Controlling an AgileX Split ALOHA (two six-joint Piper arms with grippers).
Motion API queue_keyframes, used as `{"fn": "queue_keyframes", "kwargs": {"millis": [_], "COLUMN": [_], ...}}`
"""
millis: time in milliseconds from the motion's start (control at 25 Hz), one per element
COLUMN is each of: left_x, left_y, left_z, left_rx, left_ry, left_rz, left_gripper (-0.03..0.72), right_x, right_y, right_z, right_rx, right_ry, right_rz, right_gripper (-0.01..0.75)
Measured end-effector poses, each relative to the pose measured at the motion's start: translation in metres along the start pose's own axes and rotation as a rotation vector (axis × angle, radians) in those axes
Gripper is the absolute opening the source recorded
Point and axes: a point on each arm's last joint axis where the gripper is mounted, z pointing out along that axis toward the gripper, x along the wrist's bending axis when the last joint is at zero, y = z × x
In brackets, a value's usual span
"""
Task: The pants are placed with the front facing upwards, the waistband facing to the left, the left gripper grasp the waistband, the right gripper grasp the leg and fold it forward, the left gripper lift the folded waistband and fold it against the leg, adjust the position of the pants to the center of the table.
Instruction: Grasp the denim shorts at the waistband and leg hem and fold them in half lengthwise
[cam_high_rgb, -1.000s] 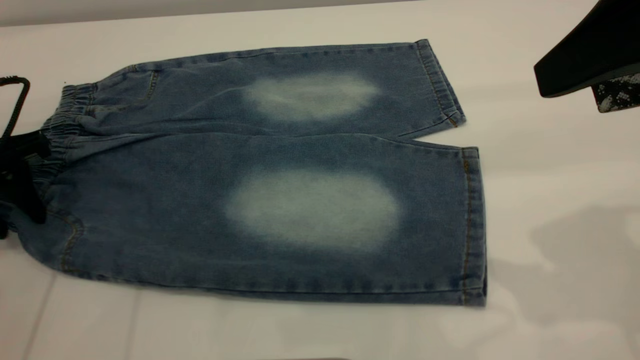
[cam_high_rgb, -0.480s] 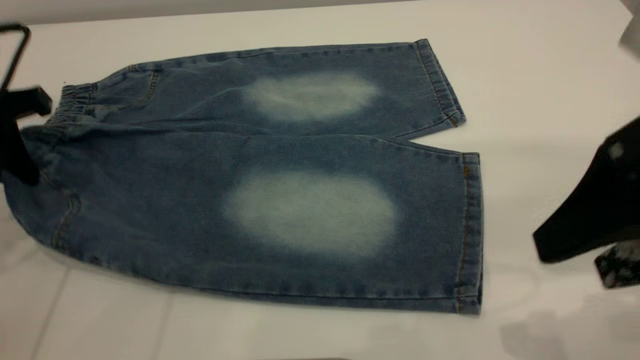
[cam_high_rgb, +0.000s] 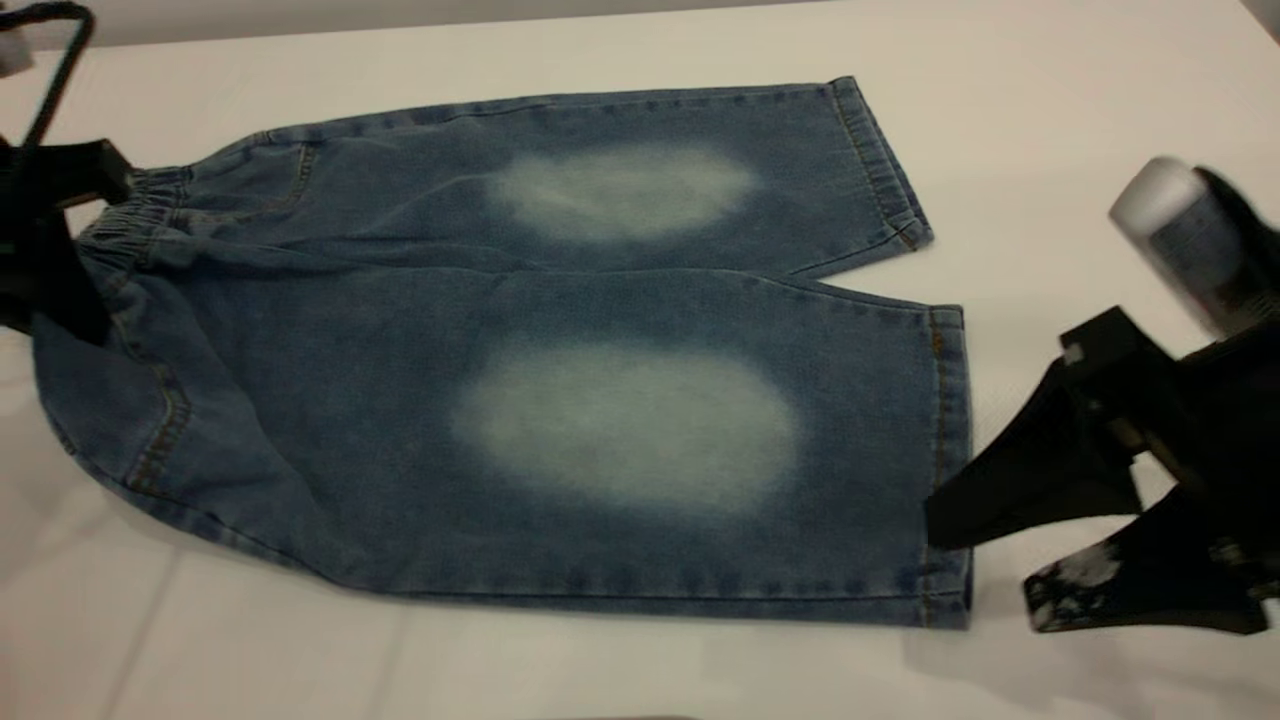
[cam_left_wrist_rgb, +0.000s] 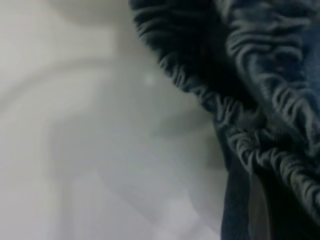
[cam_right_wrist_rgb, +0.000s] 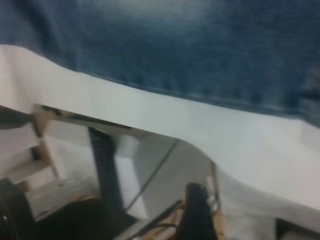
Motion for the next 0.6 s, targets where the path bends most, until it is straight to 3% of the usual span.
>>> {"fn": "queue_keyframes", "kwargs": {"millis": [320,600], "left_x": [-0.014,-0.014], "left_y": [-0.003,-0.003], "left_z": [0.001,0.001], "left_rx": [0.003,0.003], "left_ry": [-0.017,-0.022], "left_rz": [0.03,0.018], "left_gripper": [0.053,0.053], "right_x": [-0.022,-0.024], "right_y": [-0.002,0.017], "right_z": [0.018,0.026], "right_rx": [0.057,0.032], "right_ry": [-0.04,-0.066], "right_rz": [0.041,0.017], "right_gripper": [0.484,0.484]}}
